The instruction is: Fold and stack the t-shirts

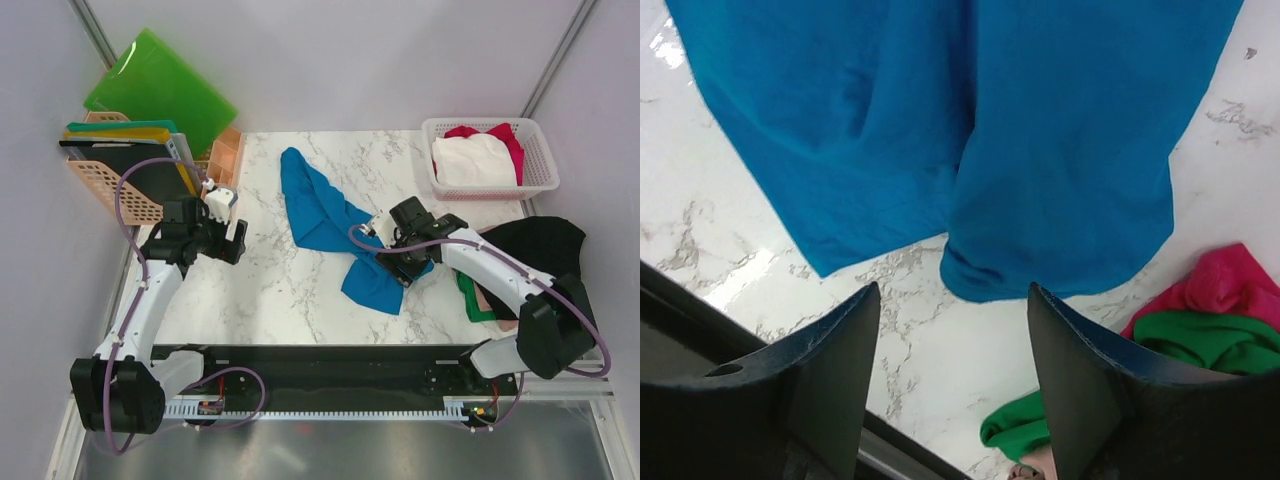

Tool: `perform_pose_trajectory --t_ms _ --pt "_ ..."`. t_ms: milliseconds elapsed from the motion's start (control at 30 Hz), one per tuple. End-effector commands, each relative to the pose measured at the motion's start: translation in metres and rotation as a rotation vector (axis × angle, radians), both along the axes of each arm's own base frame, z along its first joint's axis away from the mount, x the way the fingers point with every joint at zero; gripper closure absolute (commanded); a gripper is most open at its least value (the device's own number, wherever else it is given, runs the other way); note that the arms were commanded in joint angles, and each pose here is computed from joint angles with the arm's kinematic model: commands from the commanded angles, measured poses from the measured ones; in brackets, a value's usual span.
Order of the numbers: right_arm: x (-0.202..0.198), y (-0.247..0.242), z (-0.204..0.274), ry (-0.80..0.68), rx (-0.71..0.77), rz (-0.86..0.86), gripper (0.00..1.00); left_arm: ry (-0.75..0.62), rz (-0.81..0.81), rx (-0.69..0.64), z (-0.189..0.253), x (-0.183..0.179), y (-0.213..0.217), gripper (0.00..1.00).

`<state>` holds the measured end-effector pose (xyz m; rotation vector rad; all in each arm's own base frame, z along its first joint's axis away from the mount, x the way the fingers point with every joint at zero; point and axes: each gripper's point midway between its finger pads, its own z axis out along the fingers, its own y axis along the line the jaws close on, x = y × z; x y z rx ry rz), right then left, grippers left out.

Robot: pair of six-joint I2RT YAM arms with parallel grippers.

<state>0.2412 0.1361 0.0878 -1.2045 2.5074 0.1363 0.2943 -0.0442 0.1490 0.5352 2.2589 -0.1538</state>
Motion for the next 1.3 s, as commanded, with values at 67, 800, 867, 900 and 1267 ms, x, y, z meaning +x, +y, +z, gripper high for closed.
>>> perform_pose_trajectory --t_ms 67,800,867,900,1267 --pt "0.030 0.004 -0.016 -0.052 -0.012 -0.003 0.33 -0.038 -0.007 -0.021 0.016 0.003 -0.004 0.00" --pt "0.136 -0.078 0.066 -0.354 -0.146 -0.185 1.00 -0.023 -0.011 -0.026 0.012 0.002 -0.005 0.00" --pt "0.151 -0.097 0.076 -0.414 -0.214 -0.235 0.98 -0.024 -0.011 -0.024 0.011 0.002 -0.005 0.00" --pt "0.156 -0.104 0.078 -0.439 -0.254 -0.255 0.86 -0.022 -0.011 -0.026 0.011 0.002 -0.005 0.00" --pt "0.085 -0.083 0.086 -0.278 -0.072 -0.266 0.31 -0.015 -0.010 -0.021 0.008 0.002 -0.004 0.00"
